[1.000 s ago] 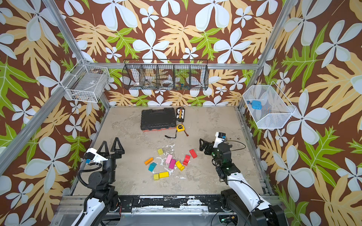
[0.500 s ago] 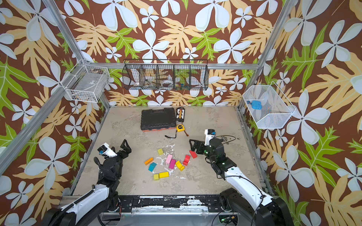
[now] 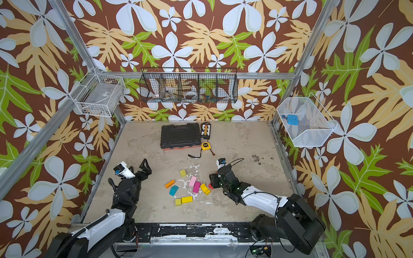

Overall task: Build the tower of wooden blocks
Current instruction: 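Lower the right gripper onto the red arch block and close on it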

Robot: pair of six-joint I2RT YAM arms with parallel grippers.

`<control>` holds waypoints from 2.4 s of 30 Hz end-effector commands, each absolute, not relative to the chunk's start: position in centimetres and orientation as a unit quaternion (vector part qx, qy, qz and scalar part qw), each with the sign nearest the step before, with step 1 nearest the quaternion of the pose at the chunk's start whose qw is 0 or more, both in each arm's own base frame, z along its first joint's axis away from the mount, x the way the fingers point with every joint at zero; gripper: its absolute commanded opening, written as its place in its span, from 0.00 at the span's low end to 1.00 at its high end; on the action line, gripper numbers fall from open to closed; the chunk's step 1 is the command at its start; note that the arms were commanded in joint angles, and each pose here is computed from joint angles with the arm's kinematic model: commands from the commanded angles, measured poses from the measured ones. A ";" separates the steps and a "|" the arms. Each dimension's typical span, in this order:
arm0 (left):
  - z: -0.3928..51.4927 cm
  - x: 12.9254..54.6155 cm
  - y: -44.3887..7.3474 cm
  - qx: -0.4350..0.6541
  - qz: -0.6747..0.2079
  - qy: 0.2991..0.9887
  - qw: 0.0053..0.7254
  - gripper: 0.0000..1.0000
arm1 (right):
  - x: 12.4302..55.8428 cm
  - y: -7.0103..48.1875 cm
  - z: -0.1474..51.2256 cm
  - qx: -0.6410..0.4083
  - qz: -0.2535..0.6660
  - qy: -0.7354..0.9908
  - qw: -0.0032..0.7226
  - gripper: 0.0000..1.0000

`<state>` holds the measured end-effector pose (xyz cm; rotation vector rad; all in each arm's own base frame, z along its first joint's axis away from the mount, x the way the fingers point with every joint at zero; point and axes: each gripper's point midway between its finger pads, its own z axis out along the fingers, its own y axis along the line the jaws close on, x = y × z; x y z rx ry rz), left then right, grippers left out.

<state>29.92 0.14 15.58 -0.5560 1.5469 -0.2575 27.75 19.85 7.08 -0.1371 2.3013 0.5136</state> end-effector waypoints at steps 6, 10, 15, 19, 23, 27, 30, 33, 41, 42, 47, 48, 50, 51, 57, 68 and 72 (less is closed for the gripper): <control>16.7 30.0 0.0 -0.242 -0.123 0.674 0.687 1.00 | 27.9 21.1 7.2 -0.088 0.211 0.892 0.390 0.54; 16.8 30.1 -0.3 -0.234 -0.127 0.674 0.689 1.00 | 27.7 21.9 6.6 -0.110 0.200 0.895 0.382 0.51; 16.8 30.2 -0.4 -0.230 -0.128 0.676 0.688 1.00 | 28.0 22.1 5.7 -0.118 0.176 0.902 0.375 0.46; 16.8 30.1 -0.4 -0.229 -0.128 0.676 0.688 1.00 | 28.4 21.4 5.3 -0.115 0.150 0.907 0.376 0.45; 16.8 30.1 -0.4 -0.229 -0.129 0.676 0.689 1.00 | 28.6 20.9 5.1 -0.113 0.135 0.908 0.381 0.45; 16.9 30.1 -0.5 -0.229 -0.130 0.675 0.689 1.00 | 28.7 20.4 5.0 -0.110 0.118 0.910 0.382 0.45; 16.8 30.1 -0.5 -0.229 -0.129 0.676 0.689 1.00 | 28.7 20.4 4.9 -0.113 0.116 0.910 0.382 0.45; 16.9 30.1 -0.4 -0.229 -0.129 0.675 0.689 1.00 | 28.7 20.3 4.5 -0.116 0.113 0.911 0.378 0.44; 16.8 30.1 -0.4 -0.229 -0.129 0.676 0.688 1.00 | 28.5 20.7 4.1 -0.122 0.120 0.913 0.370 0.36; 16.8 30.1 -0.4 -0.229 -0.129 0.675 0.689 1.00 | 28.5 20.7 4.1 -0.122 0.119 0.913 0.370 0.36; 16.8 30.1 -0.4 -0.229 -0.129 0.676 0.688 1.00 | 28.5 20.3 3.9 -0.120 0.109 0.915 0.370 0.29; 16.8 30.1 -0.4 -0.230 -0.129 0.676 0.688 1.00 | 28.5 20.3 3.9 -0.119 0.107 0.915 0.370 0.27; 16.7 30.1 -0.4 -0.230 -0.128 0.676 0.688 1.00 | 28.6 20.0 3.9 -0.118 0.102 0.915 0.371 0.24; 16.7 30.1 -0.4 -0.230 -0.128 0.676 0.688 1.00 | 28.6 19.9 3.8 -0.116 0.099 0.916 0.371 0.23; 16.8 30.1 -0.4 -0.231 -0.128 0.675 0.689 1.00 | 28.8 19.3 3.7 -0.099 0.086 0.918 0.374 0.17; 16.7 30.1 -0.4 -0.232 -0.127 0.676 0.688 1.00 | 28.5 17.9 4.4 -0.050 0.074 0.923 0.374 0.37; 16.8 30.2 -0.4 -0.231 -0.128 0.676 0.688 1.00 | 28.3 18.0 4.7 -0.053 0.078 0.923 0.372 0.36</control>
